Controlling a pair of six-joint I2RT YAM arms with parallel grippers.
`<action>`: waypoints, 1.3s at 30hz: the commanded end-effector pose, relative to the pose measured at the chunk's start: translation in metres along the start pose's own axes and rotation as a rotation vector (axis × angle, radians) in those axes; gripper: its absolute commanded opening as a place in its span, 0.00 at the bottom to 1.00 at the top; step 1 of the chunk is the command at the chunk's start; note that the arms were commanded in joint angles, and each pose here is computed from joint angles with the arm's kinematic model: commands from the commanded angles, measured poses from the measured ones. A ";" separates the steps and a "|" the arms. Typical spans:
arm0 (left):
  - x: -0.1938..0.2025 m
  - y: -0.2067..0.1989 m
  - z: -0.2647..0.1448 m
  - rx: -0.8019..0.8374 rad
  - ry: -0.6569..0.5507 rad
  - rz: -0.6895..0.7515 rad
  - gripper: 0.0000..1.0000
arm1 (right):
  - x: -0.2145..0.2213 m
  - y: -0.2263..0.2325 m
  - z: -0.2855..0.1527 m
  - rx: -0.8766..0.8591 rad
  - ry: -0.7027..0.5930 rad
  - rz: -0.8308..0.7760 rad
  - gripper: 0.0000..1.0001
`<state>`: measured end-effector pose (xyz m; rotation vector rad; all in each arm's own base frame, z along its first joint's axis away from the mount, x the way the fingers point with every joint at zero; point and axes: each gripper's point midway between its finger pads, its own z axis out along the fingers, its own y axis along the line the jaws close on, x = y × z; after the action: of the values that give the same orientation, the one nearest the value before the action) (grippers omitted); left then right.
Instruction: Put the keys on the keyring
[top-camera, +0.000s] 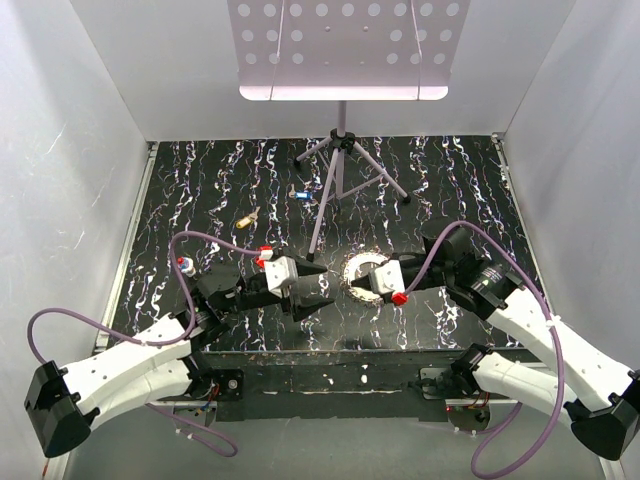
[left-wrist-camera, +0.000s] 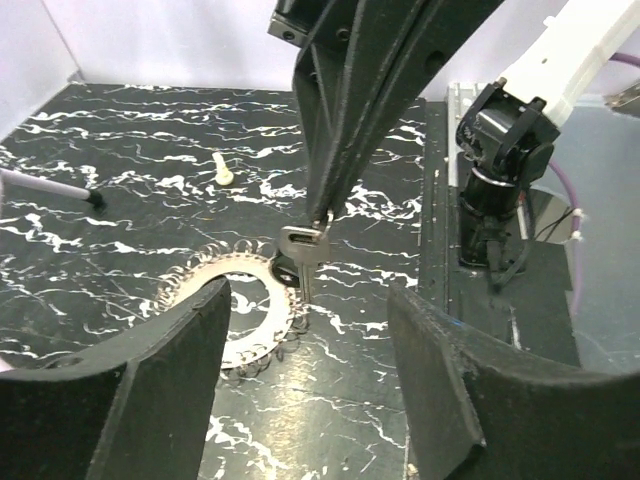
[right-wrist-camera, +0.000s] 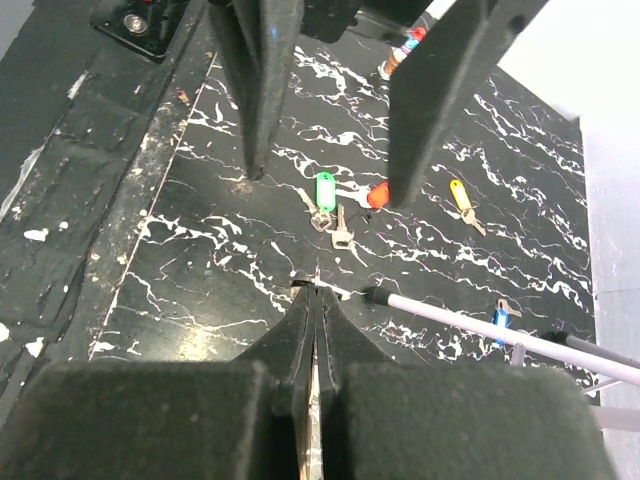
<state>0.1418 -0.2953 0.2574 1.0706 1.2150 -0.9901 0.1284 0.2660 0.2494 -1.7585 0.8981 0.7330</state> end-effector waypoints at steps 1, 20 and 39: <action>-0.014 -0.007 0.004 0.046 -0.057 -0.006 0.57 | -0.017 -0.023 0.001 0.093 -0.059 -0.018 0.01; -0.017 0.006 0.014 -0.003 -0.082 0.008 0.28 | -0.020 -0.021 0.011 0.060 -0.110 0.080 0.01; -0.011 0.007 0.015 0.001 -0.065 0.003 0.13 | -0.023 -0.020 0.015 0.039 -0.127 0.128 0.01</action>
<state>0.1501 -0.3101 0.2617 1.0398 1.1867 -1.0265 0.1351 0.2863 0.2595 -1.6261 0.9917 0.8755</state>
